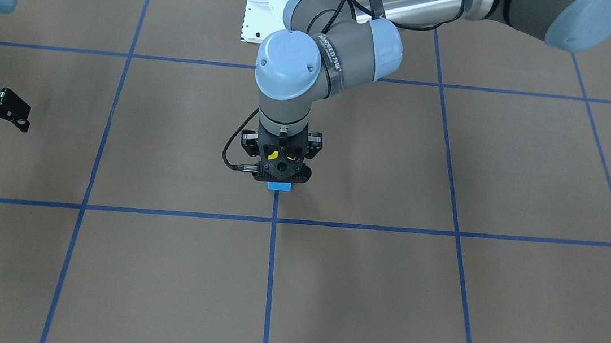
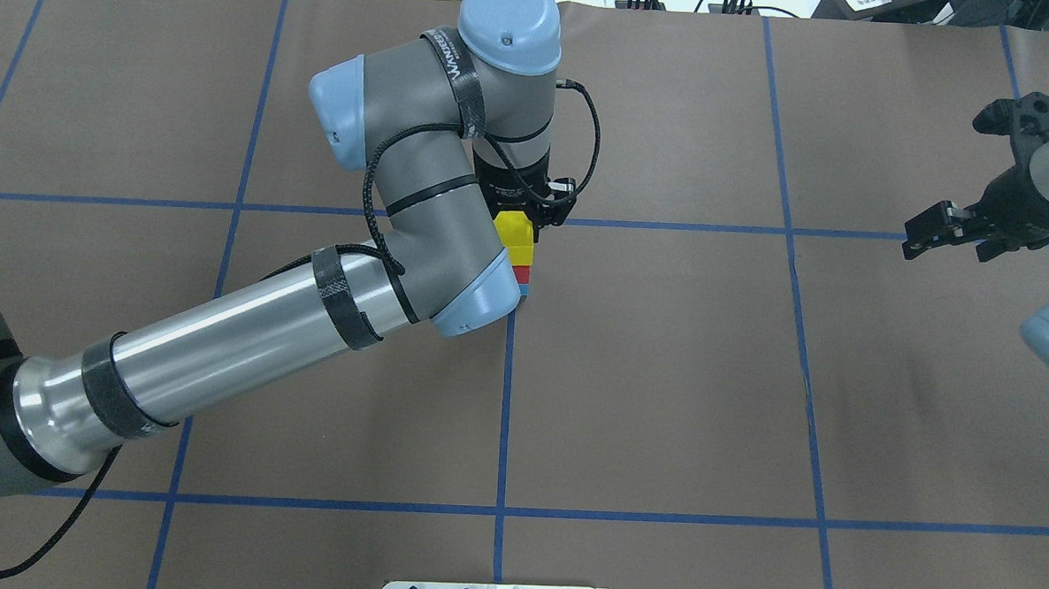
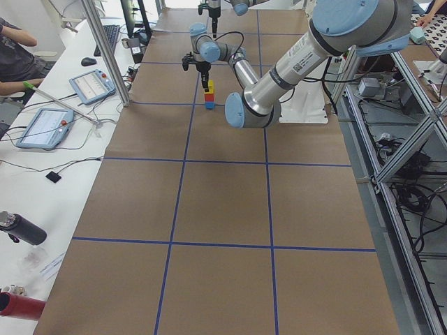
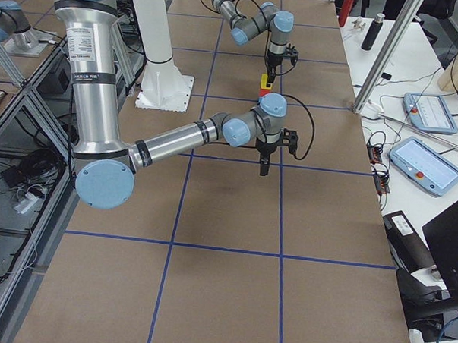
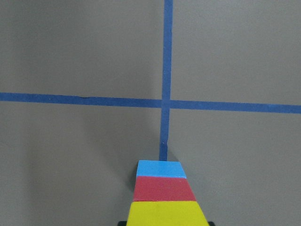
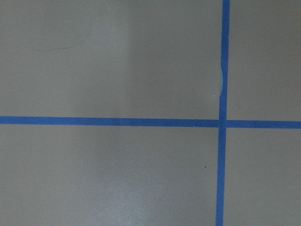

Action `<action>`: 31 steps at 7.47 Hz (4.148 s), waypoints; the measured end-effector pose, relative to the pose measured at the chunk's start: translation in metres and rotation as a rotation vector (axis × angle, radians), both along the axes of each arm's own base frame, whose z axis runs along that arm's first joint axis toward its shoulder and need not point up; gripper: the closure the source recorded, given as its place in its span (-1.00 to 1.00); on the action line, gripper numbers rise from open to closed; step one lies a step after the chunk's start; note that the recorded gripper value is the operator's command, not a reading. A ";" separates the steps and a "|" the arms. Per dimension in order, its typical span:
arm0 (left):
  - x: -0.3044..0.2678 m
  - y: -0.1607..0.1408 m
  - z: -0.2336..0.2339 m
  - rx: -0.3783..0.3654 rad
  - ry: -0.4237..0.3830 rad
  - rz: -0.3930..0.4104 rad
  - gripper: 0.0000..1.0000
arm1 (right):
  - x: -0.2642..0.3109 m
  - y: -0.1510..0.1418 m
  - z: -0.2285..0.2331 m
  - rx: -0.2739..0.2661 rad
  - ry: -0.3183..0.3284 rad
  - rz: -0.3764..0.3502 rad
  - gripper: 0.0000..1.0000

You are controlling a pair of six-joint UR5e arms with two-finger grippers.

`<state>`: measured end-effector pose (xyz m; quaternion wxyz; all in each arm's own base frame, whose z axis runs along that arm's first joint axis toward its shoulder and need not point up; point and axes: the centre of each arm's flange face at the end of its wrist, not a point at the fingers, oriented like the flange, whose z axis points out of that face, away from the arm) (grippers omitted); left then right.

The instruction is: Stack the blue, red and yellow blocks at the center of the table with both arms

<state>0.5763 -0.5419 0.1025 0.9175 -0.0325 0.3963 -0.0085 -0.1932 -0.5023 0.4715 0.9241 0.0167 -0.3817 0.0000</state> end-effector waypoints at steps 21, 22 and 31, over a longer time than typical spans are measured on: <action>-0.516 0.036 0.417 0.326 -0.018 0.147 -0.98 | 0.137 0.001 0.025 0.013 -0.046 0.088 -1.00; -0.540 0.033 0.443 0.314 0.006 0.134 -0.98 | 0.154 0.003 0.030 0.018 -0.047 0.081 -1.00; -0.564 0.033 0.457 0.290 0.043 0.104 -0.98 | 0.166 0.009 0.044 0.011 -0.025 0.069 -1.00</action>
